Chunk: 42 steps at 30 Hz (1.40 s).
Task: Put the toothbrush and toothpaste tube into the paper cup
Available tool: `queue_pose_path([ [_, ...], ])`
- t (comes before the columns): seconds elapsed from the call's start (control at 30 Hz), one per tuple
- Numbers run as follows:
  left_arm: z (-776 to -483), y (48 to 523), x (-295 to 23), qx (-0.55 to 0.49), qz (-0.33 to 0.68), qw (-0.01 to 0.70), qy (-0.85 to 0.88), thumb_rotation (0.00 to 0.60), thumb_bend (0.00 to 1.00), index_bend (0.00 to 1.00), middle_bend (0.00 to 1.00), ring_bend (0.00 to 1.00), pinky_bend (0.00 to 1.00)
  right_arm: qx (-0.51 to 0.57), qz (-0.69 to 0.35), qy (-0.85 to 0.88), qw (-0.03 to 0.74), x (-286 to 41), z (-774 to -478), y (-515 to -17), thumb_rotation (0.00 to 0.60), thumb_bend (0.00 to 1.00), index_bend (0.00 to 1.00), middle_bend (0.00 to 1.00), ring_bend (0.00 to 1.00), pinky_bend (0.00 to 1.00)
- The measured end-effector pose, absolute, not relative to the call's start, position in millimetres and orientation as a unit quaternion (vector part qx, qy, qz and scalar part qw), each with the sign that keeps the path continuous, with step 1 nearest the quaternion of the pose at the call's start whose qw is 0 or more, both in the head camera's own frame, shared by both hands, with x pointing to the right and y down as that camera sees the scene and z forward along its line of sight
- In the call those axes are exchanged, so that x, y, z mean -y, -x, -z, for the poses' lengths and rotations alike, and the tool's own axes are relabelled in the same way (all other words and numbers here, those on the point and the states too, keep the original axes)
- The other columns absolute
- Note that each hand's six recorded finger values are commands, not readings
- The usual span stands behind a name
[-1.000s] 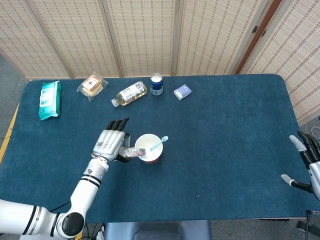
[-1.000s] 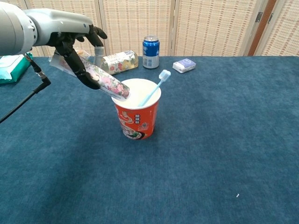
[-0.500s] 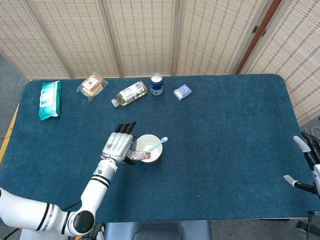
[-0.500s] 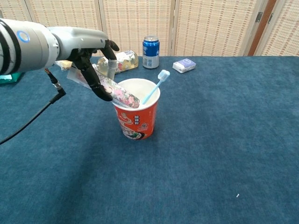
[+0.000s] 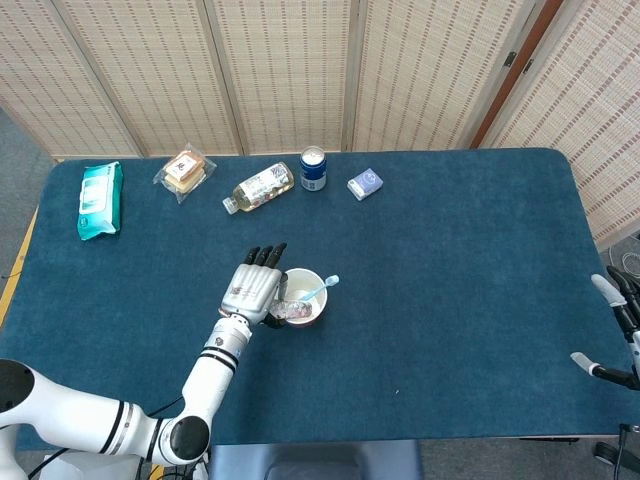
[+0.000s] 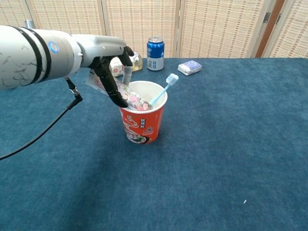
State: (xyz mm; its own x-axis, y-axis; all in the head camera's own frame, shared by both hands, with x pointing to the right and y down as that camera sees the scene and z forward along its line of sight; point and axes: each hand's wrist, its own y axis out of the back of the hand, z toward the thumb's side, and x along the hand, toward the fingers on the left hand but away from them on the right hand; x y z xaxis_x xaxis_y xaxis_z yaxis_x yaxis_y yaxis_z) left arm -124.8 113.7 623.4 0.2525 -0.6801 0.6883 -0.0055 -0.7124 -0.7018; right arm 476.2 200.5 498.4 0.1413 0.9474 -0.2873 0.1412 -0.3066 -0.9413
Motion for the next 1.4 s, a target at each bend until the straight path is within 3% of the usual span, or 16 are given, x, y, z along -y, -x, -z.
queue_pose_path([
  [0.73,-631.3,109.2,-103.3,-0.228,0.578,0.313,0.718,0.600,0.11,0.83,0.00,0.00,0.00,0.429,-0.499,0.645,0.388,-202.8,-507.7,-483.2,0.600,0.00,0.00,0.00,0.00,0.28],
  [1.4,-631.6,118.7,-102.9,-0.223,0.585,0.310,0.716,0.600,0.11,0.48,0.00,0.00,0.00,0.429,-0.499,0.648,0.384,-203.0,-512.9,-481.9,0.600,0.00,0.00,0.00,0.00,0.28],
])
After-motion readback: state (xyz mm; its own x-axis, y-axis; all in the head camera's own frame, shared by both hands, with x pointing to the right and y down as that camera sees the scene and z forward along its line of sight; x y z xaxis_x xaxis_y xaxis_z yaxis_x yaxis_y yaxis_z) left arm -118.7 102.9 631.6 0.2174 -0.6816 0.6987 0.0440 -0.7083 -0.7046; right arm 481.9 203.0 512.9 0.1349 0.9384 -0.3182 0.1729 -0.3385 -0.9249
